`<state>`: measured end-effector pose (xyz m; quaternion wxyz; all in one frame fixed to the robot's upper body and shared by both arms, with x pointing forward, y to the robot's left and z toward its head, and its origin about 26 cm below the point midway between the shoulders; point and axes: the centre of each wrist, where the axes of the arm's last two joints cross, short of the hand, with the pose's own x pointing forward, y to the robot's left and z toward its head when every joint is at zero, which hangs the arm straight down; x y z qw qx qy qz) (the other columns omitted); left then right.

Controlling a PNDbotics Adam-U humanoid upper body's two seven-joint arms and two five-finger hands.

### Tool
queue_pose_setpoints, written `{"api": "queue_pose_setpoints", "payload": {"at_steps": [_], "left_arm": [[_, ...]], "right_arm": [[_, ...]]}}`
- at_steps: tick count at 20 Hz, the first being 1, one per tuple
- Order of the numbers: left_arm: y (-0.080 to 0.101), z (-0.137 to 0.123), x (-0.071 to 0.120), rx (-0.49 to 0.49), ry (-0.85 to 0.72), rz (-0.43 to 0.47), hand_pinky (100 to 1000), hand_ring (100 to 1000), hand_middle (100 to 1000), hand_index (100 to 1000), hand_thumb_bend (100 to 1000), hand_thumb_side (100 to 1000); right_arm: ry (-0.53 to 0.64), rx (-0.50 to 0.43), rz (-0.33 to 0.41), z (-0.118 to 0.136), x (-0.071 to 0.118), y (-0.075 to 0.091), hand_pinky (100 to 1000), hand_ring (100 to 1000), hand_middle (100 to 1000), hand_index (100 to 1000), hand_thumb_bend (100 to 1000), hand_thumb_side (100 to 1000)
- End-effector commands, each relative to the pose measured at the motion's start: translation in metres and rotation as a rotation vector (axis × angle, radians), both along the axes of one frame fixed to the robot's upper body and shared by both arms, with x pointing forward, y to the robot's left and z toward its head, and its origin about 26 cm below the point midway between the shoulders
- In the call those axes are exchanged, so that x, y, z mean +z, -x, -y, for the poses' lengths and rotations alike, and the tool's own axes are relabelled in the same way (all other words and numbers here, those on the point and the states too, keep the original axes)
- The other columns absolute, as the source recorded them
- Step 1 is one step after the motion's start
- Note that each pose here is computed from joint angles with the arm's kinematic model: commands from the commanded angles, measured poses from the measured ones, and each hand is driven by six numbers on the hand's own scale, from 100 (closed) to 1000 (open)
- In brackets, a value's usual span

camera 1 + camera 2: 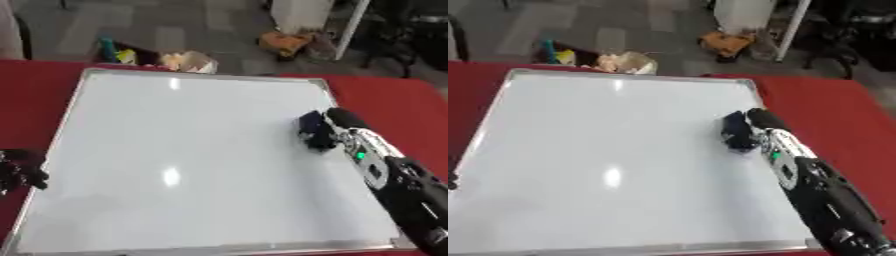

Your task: Wipe the whiteboard clean with a brush.

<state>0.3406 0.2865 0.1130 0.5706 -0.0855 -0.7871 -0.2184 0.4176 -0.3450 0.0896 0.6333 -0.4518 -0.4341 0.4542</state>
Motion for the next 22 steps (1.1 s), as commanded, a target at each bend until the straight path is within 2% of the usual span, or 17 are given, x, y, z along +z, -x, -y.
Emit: {"api": "queue_pose_setpoints", "payload": {"at_steps": [1,13,22], "left_arm": [[0.0,-0.003,0.009,-0.002,-0.018,0.025,550,562,620,686,747,1000],[0.001,-0.004,0.007,0.001,-0.019,0.021,551,563,621,687,744,1000],[0.001,-0.004,0.008,0.0,-0.019,0.023,551,563,621,687,743,1000]], "right_arm": [[-0.001,-0.07,-0.123,0.021,-0.037,0.015,839,653,590,607,100,623],[-0.007,-0.12,-0.127,0.034,-0.04,0.021,839,651,587,604,100,623],[-0.013,-0.093,-0.125,0.027,-0.038,0.018,838,647,583,599,100,626]]}}
